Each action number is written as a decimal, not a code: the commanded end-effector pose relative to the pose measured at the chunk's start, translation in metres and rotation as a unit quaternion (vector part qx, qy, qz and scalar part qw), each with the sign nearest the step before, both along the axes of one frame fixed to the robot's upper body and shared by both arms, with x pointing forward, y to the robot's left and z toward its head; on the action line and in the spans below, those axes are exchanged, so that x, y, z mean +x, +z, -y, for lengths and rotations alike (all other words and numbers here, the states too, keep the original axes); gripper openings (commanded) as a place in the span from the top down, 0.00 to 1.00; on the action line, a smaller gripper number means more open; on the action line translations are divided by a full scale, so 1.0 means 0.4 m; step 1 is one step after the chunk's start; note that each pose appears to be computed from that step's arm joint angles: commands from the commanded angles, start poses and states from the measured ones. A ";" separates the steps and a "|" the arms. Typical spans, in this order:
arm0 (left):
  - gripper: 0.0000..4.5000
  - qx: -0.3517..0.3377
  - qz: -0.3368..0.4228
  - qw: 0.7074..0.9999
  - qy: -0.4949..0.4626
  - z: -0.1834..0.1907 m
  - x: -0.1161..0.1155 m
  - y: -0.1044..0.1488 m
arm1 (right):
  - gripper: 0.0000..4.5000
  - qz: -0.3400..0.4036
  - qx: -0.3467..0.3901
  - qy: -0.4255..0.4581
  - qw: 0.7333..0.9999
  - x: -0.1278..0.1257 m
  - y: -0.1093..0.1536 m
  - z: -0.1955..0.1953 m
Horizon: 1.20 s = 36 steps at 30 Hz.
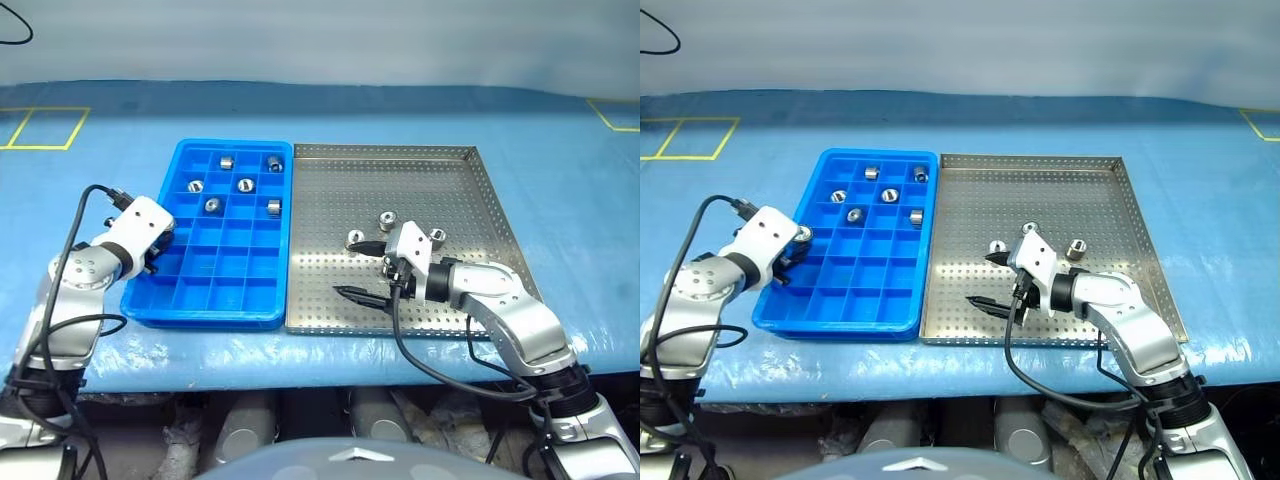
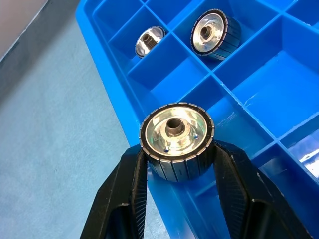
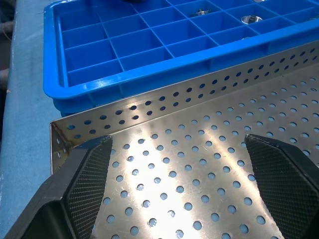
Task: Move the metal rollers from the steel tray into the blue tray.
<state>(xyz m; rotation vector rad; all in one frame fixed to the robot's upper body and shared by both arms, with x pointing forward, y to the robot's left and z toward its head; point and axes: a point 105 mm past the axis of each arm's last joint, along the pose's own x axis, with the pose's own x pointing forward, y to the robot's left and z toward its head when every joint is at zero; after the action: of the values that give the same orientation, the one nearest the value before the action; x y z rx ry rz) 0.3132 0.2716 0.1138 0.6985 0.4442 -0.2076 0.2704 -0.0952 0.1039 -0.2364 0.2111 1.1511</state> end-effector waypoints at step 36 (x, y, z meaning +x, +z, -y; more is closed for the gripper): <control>0.13 -0.120 -0.022 0.900 -0.417 0.518 0.106 0.064 | 0.00 0.067 -0.007 -0.124 0.990 0.000 0.052 0.095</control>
<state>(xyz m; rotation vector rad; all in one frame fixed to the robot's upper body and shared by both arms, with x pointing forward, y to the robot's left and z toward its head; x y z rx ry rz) 0.3533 0.0736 0.1382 0.5489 0.1469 -1.0348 0.2719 -0.1315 0.1075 -0.2692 0.1933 0.9090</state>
